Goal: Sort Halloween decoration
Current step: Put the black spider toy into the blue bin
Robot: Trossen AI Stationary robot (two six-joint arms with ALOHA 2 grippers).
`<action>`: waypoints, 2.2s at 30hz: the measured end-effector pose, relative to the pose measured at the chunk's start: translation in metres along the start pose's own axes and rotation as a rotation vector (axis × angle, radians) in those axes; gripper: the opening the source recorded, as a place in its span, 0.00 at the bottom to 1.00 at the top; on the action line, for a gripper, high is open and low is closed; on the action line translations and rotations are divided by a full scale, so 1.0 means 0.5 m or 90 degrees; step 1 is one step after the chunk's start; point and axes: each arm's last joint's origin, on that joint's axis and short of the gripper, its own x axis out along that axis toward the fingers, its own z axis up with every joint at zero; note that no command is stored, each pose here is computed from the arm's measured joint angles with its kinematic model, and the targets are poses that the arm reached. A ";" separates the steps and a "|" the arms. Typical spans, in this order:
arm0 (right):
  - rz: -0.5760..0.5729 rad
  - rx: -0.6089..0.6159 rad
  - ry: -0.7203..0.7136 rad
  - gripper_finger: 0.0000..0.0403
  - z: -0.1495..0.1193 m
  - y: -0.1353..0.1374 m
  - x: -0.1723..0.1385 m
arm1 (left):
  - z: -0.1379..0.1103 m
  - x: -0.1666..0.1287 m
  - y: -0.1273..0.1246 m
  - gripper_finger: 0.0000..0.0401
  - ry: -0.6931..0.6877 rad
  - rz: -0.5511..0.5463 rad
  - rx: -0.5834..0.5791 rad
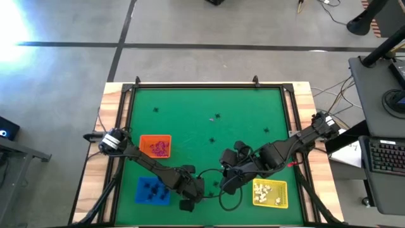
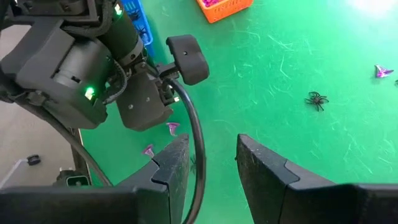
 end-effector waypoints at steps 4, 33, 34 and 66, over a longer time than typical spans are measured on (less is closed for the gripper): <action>0.000 0.004 0.000 0.31 0.000 0.000 0.000 | -0.001 -0.016 -0.001 0.01 -0.002 -0.001 -0.004; -0.041 -0.020 -0.008 0.31 -0.001 -0.031 -0.044 | -0.189 -0.334 -0.010 0.00 0.038 -0.005 -0.136; -0.041 -0.012 -0.008 0.31 -0.001 -0.031 -0.044 | -0.194 -0.323 -0.013 0.00 0.044 -0.017 -0.134; -0.045 0.077 -0.012 0.31 0.001 -0.032 -0.036 | -0.262 -0.212 0.021 0.20 0.098 0.017 -0.138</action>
